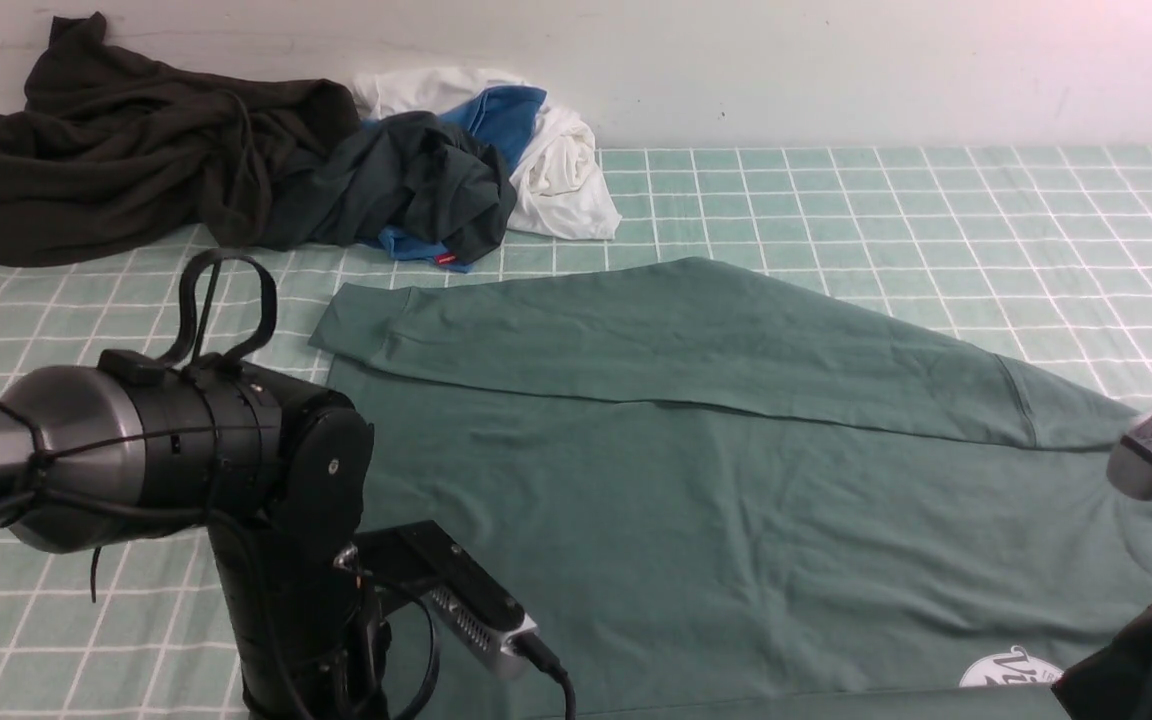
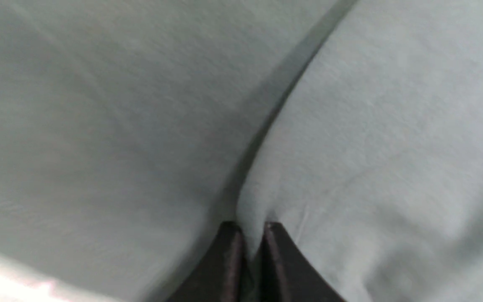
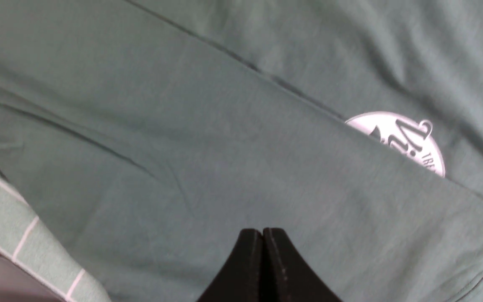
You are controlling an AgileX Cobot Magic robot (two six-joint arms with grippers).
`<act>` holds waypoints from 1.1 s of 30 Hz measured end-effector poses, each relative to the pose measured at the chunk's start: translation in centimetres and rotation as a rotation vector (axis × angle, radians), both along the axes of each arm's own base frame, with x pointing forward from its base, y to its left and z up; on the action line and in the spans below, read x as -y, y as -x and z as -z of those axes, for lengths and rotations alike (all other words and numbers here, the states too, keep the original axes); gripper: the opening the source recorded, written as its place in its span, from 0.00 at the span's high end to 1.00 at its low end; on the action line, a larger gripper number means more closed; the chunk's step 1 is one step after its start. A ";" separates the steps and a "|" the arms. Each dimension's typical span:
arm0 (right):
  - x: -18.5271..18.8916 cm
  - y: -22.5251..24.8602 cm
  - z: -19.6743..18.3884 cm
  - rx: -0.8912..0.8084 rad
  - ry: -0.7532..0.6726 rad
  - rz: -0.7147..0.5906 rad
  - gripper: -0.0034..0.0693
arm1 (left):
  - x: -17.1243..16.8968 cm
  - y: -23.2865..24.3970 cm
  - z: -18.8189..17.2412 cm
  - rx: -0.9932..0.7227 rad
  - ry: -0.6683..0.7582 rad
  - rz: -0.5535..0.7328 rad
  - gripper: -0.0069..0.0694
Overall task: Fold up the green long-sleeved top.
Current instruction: Use the left arm to clamp the cuff closest to it, then use the left arm to drag and place the cuff at the centered position on the left edge of the fabric
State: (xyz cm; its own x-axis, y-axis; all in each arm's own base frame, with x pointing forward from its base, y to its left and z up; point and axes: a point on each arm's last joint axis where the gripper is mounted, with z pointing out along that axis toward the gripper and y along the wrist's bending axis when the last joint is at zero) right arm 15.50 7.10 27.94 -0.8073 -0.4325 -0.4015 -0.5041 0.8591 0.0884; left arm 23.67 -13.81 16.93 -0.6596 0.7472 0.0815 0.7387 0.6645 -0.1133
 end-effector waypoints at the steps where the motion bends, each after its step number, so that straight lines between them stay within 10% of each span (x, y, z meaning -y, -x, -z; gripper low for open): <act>1: 0.0 -0.1 0.0 0.009 0.002 0.000 0.97 | 0.2 -0.4 -0.9 0.020 0.004 0.007 0.87; 15: 1.9 -2.0 -0.6 0.217 0.164 0.151 0.97 | 3.1 -9.4 -11.3 0.365 -0.008 0.072 0.87; 33: 2.5 -3.2 0.6 0.172 0.245 0.290 0.97 | 1.4 -17.1 -5.2 0.293 -0.042 -0.069 0.75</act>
State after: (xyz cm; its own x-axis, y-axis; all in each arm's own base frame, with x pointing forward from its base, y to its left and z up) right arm 18.73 4.57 27.32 -0.8396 -0.2967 -0.4549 -0.2280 0.9528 -0.2005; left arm 40.76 -15.19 22.11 -0.7089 0.6995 -0.0899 0.6886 0.7141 0.1262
